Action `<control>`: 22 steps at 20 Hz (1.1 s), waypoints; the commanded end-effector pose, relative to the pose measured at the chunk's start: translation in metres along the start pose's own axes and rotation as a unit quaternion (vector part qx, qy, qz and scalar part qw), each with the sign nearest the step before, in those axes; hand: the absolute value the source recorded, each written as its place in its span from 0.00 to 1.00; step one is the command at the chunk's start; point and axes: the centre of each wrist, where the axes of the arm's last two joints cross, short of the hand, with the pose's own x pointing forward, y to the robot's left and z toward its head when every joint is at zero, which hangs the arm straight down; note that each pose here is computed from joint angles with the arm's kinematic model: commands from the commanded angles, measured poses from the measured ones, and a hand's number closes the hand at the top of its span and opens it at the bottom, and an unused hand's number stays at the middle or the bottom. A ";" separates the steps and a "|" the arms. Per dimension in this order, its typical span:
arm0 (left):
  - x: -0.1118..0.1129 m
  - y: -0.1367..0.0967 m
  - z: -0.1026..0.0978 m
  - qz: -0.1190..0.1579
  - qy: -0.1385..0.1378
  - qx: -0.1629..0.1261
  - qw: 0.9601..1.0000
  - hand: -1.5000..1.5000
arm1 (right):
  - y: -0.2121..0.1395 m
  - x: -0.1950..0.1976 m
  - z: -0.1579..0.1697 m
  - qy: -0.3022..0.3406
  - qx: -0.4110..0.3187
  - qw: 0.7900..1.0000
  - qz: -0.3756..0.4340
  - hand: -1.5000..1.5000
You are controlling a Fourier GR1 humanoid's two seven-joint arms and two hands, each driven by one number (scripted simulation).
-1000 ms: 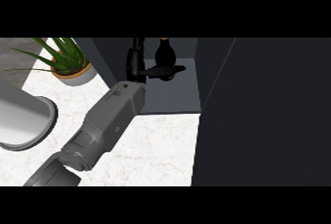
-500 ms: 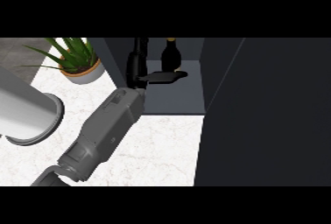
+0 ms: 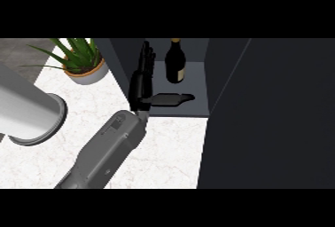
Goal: Pick up the wine, place it into the cabinet and close the cabinet
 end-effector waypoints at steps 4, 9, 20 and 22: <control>0.025 0.022 0.049 0.036 0.007 -0.013 0.999 0.00 | 0.006 0.042 0.020 -0.039 0.000 0.999 -0.006 0.00; 0.036 0.013 0.098 0.042 -0.002 -0.010 0.999 0.00 | 0.002 0.046 0.025 -0.035 0.010 0.999 0.004 0.00; 0.054 0.036 0.171 0.041 -0.020 -0.001 0.999 0.00 | 0.012 0.040 0.015 0.023 0.162 0.986 0.042 1.00; 0.065 0.044 0.182 0.038 -0.010 0.005 0.999 0.00 | 0.021 0.031 0.018 0.053 0.212 0.976 0.006 1.00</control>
